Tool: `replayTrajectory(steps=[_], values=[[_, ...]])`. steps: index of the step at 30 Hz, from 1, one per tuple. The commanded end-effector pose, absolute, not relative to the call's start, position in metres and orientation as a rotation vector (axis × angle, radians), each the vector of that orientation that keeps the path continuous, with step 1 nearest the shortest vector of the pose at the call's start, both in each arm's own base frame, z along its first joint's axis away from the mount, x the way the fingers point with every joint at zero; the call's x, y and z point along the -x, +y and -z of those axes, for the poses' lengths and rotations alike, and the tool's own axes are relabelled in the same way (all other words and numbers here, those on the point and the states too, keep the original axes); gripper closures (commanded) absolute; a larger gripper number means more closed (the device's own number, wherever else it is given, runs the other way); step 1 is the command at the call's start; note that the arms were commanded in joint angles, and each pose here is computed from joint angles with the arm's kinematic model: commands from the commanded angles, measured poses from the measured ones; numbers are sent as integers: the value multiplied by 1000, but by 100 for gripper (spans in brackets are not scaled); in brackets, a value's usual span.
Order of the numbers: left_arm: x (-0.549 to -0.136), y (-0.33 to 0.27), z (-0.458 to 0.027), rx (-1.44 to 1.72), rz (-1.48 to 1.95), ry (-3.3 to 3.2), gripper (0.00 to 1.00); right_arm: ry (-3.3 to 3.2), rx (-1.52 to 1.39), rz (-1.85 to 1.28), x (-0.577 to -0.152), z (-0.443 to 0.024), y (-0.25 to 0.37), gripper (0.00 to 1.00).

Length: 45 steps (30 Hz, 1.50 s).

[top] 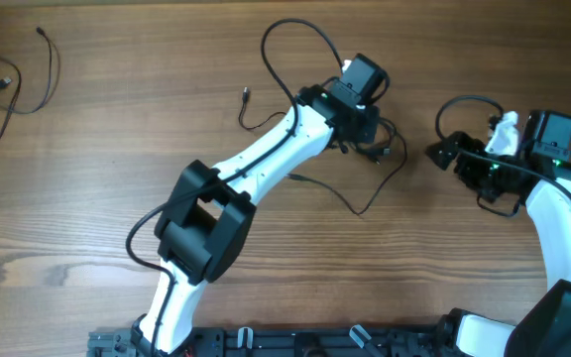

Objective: Untangle cables

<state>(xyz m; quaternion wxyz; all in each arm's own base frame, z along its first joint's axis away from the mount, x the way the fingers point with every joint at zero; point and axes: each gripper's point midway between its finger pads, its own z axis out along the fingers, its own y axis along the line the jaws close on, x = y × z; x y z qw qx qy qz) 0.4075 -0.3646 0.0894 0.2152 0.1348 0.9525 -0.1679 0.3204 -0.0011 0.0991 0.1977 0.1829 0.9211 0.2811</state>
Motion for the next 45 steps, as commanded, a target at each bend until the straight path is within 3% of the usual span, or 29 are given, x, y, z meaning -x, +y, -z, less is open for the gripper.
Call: replayTrajectory(steps=[1,6,8,16,17,21,29,32,34,39,42,43,45], values=[[-421,-353,-177,-309,534,2469,96,2504,-283,-1033,-317,-121,42,3],[-417,-353,-199,-313,572,2436,96,2513,-241,-1090,-320,-108,85,13],[-417,-353,-200,-312,573,2432,96,2600,-382,-979,-316,-82,90,18],[-425,-334,-210,-267,561,2425,96,2705,-475,-647,-308,-31,82,17],[-427,-331,-212,-260,559,2423,96,2702,-477,-625,-309,-30,79,17],[-433,-314,-220,-223,545,2418,96,2629,-360,-662,-324,-45,84,0],[-448,-269,-213,-123,471,2467,96,2471,-346,-601,-337,-100,64,0],[-455,-257,-216,-91,464,2458,96,2522,-393,-521,-322,-93,53,1],[-459,-253,-221,-77,466,2442,96,2593,-421,-485,-310,-75,52,5],[-465,-251,-230,-68,477,2406,96,2708,-442,-501,-290,-32,62,39],[-469,-233,-247,-32,439,2362,96,2739,-463,-487,-287,-15,61,87],[-472,-222,-254,-2,405,2342,96,2746,-473,-479,-287,-11,59,95],[-478,-196,-270,58,328,2295,96,2756,-498,-480,-287,-6,59,95]])
